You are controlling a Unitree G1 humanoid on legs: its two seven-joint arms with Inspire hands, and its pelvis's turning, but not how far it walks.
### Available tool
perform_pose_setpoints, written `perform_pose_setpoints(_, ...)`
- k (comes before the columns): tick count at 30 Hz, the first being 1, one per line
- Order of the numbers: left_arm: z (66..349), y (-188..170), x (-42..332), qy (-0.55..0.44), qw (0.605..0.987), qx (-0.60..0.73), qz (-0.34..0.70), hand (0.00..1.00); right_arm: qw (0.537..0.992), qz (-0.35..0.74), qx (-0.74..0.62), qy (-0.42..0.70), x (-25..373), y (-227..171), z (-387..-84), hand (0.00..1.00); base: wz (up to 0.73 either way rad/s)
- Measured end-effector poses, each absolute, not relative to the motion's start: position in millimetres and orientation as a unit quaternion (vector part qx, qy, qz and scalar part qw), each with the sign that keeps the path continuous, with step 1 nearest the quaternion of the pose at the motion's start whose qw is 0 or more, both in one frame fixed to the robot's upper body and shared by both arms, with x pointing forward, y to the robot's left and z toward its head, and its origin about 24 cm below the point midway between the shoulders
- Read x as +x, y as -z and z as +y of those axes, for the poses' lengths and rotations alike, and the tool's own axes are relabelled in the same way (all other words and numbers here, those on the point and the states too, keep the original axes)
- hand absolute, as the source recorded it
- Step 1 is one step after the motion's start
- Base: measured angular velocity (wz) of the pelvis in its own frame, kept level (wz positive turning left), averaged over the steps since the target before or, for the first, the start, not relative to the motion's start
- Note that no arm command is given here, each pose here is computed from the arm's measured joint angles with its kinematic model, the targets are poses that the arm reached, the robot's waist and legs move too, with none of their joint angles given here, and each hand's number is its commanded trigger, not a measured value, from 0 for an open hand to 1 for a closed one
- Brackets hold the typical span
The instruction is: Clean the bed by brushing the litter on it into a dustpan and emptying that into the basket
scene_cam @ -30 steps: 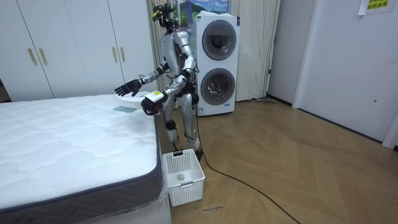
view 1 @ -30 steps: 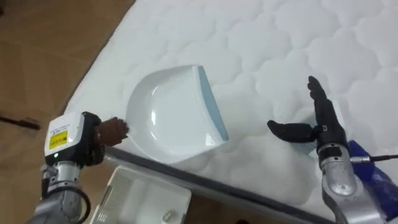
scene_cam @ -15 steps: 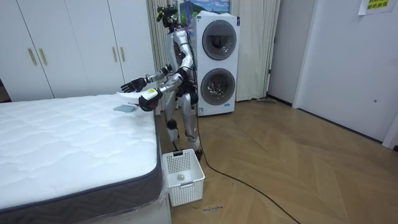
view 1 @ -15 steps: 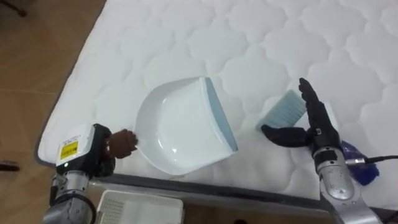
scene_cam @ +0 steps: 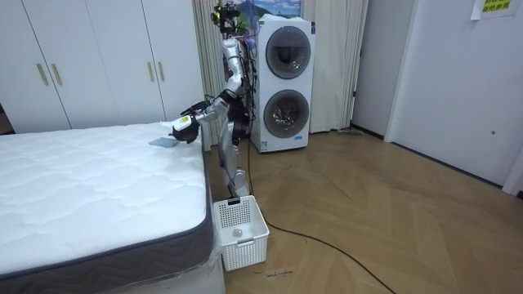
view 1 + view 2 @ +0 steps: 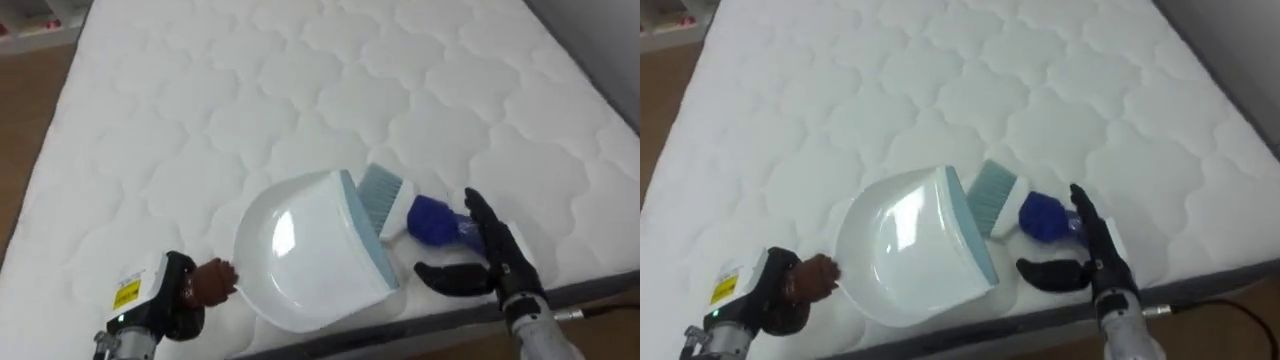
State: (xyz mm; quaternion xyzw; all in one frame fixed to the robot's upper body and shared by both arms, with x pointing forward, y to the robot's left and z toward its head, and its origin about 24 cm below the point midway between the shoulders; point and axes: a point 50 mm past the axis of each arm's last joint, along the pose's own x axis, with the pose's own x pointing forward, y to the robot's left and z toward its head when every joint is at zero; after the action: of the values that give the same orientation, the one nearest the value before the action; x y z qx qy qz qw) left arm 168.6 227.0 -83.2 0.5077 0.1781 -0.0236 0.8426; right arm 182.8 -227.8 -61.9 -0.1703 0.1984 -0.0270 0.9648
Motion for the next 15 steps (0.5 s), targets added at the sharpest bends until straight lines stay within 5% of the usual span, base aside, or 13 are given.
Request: perform_pose_setpoints(15, 234, 112, 126, 0.026, 0.833, 0.476, 0.279, 0.00, 0.916, 0.338, -0.106, 0.189, 126, 109, -267, 0.00, -0.06)
